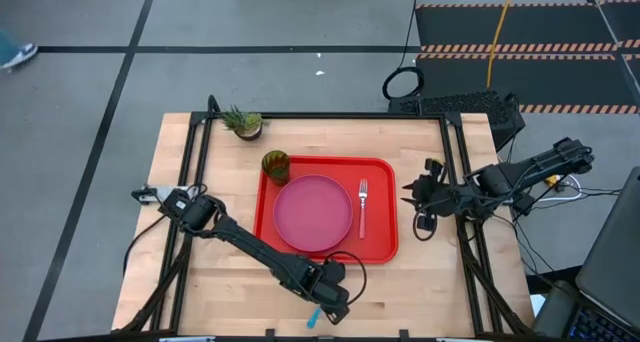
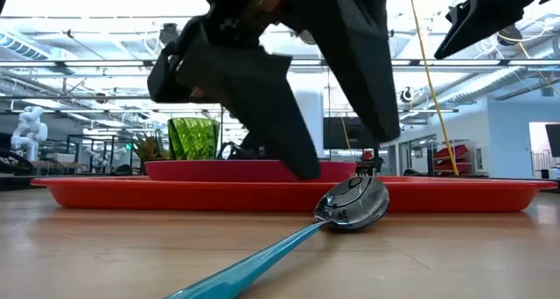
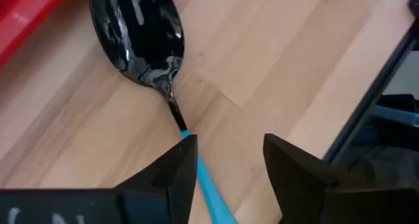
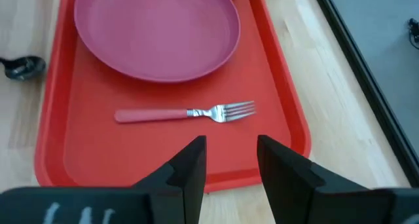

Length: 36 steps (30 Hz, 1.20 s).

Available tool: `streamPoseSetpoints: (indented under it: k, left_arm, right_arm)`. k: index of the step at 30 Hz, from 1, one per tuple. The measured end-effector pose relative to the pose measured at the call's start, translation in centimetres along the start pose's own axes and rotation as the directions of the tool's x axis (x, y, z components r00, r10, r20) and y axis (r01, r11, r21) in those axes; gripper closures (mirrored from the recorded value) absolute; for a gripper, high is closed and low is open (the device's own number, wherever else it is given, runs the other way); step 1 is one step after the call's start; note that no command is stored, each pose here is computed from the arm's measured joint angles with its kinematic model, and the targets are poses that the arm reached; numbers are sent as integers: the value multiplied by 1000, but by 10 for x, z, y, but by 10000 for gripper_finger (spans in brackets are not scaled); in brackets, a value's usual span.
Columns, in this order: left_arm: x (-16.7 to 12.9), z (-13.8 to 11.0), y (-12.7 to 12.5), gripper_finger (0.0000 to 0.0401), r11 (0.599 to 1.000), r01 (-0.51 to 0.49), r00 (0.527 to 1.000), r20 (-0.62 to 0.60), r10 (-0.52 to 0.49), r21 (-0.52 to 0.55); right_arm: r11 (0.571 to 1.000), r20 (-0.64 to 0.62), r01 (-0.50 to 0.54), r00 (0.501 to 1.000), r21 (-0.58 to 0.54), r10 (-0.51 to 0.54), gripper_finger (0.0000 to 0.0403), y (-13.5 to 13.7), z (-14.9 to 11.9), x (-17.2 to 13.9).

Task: Pick and place plate/cup/fork/spoon on tray
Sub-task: Put the blue spoon on the orange tray to the right of the pink fork

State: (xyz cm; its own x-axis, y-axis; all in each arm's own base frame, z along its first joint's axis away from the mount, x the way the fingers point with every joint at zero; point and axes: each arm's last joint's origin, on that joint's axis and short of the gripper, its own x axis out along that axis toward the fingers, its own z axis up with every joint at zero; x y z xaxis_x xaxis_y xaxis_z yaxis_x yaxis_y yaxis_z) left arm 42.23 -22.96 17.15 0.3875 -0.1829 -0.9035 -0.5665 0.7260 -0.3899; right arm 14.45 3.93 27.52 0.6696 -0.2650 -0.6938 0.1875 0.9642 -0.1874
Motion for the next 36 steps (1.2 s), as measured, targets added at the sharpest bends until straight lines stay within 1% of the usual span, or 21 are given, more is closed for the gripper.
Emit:
streamPoseSetpoints:
  k: [5,8,14,21,24,27,32,36]
  left_arm:
    - [11,-3,5,220,999,-33,999,-40,32,-22]
    - [14,-5,10,219,996,-83,995,-62,82,-27]
    - [23,-2,14,219,993,-114,993,-34,113,-34]
    - [38,-4,17,219,991,-122,992,-44,120,-48]
    - [38,-5,16,224,990,-127,992,-19,126,-57]
    - [39,-7,16,250,989,-136,991,-25,134,-56]
    - [39,-10,17,322,983,-154,988,-20,152,-99]
    - [46,-16,12,373,987,-120,993,11,122,-110]
  right_arm:
    - [1000,16,-5,1000,9,5,273,0,1,-1]
    - [1000,17,-5,1000,10,5,273,0,1,-1]
    - [1000,20,-6,1000,7,6,273,0,2,-1]
    - [1000,20,-5,1000,-1,5,273,0,2,-1]
    - [1000,28,20,999,-10,-20,273,-1,2,-1]
    - [999,36,43,998,-10,-42,273,-1,2,-1]
    - [999,50,39,998,-8,-38,273,-1,4,-1]
    - [999,59,36,998,-15,-35,273,0,5,-1]
